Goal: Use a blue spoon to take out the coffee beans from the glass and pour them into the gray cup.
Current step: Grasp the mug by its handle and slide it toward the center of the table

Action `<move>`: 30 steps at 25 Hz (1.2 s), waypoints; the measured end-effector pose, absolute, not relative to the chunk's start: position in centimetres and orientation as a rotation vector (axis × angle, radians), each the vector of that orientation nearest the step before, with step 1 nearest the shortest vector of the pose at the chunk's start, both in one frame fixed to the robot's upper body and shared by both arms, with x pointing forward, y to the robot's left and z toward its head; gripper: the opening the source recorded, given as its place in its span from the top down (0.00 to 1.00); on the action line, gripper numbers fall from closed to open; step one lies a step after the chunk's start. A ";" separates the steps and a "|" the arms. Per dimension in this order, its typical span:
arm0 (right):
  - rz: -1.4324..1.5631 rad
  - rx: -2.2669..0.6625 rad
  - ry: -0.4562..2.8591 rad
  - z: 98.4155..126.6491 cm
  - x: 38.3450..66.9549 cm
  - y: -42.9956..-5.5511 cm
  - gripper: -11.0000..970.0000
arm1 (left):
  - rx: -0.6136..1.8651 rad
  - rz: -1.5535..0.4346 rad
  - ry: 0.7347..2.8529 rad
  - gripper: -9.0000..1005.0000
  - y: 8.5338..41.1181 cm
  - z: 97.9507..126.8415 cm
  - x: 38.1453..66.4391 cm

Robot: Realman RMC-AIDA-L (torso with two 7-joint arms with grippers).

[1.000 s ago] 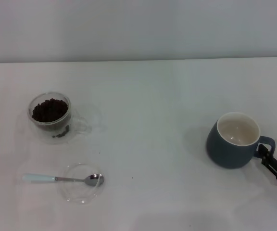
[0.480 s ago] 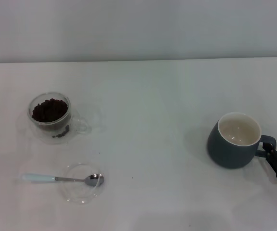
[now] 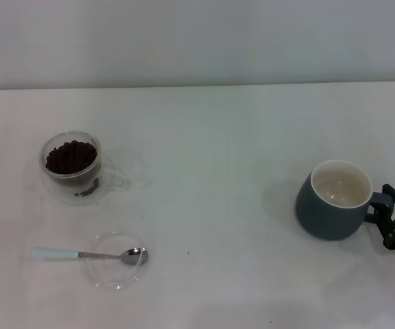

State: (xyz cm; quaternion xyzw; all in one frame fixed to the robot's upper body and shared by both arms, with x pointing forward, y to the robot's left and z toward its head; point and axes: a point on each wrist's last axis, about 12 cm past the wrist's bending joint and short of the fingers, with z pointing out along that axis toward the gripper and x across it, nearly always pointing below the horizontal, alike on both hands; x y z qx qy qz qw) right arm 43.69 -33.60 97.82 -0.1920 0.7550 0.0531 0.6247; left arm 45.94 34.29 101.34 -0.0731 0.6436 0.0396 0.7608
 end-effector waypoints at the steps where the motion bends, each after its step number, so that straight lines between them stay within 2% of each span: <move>1: 0.123 -0.444 1.733 97.8 43.8 -33.5 0.63 | -0.159 0.087 1.401 0.35 34.3 101.3 45.9; 10: 0.142 -0.489 1.722 98.0 44.4 -32.9 0.78 | -0.156 0.088 1.399 0.35 34.2 101.4 46.1; 30: 0.248 -0.637 1.667 98.2 45.3 -29.8 0.84 | -0.159 0.093 1.406 0.36 34.3 101.3 45.9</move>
